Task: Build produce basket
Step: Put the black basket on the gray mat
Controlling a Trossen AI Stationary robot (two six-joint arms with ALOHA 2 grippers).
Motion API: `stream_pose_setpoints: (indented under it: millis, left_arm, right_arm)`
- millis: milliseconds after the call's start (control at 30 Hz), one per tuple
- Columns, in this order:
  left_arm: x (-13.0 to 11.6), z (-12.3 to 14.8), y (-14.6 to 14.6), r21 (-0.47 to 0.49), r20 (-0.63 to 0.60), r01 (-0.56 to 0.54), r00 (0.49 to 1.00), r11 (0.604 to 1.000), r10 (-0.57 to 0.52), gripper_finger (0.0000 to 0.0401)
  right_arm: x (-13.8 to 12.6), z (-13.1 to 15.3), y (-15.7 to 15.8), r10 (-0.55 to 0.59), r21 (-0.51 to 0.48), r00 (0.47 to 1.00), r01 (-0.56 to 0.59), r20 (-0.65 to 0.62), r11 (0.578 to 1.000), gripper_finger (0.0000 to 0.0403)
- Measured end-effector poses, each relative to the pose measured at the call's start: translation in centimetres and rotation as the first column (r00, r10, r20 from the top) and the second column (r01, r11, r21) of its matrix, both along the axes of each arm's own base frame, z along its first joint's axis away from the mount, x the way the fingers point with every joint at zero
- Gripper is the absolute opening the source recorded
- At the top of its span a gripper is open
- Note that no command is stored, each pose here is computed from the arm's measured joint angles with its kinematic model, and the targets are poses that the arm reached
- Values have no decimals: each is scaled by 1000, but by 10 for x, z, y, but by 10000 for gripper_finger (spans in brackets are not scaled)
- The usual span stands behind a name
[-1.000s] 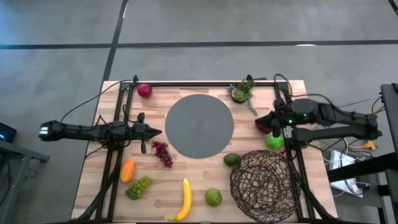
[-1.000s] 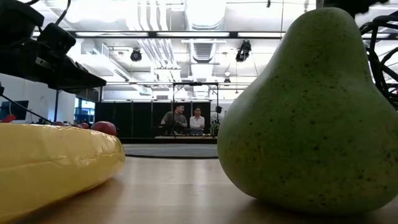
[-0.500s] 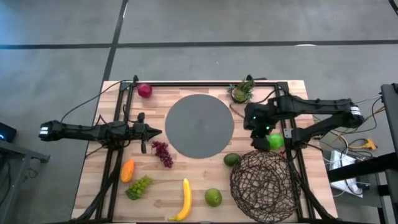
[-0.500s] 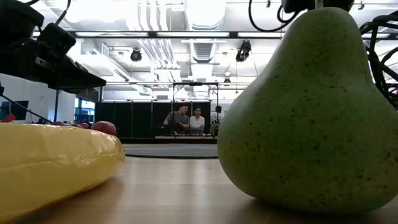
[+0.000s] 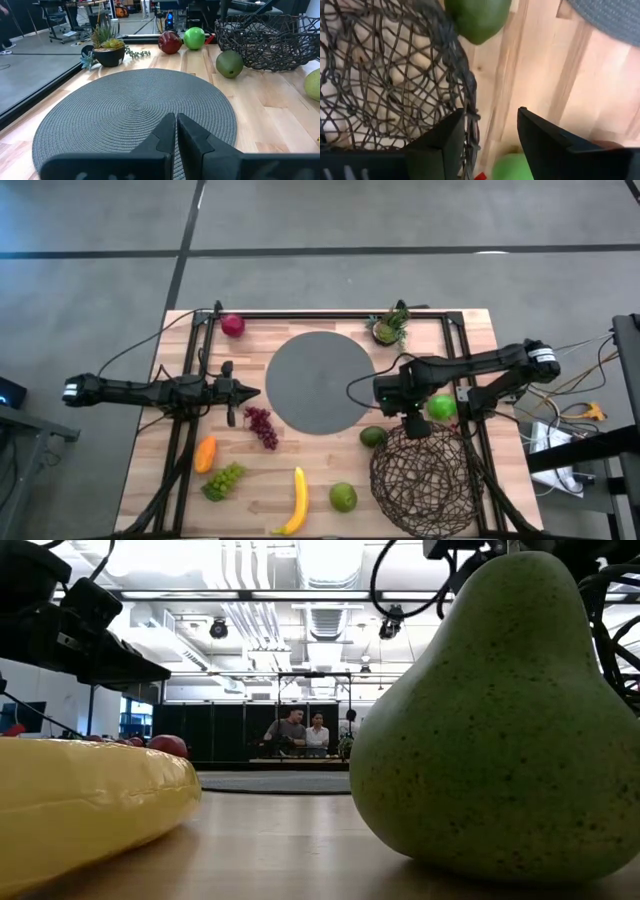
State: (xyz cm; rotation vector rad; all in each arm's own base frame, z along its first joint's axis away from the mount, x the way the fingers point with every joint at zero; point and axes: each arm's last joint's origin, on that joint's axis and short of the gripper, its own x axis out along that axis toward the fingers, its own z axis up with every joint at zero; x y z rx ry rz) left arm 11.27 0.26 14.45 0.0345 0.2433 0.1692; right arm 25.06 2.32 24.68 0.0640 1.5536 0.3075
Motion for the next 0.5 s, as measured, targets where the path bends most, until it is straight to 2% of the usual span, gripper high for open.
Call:
stream_pose_setpoints:
  millis: [300, 500]
  left_arm:
    - [0, 0, 0, 0, 0, 0, 1000, 1000, 0, 0]
    - [0, 0, 0, 0, 0, 0, 1000, 1000, 0, 0]
  right_arm:
    - [-5, -36, 2, 14, 3, 995, -14, -96, 1000, 106]
    - [-9, -37, 2, -8, 9, 996, 8, -94, 1000, 44]
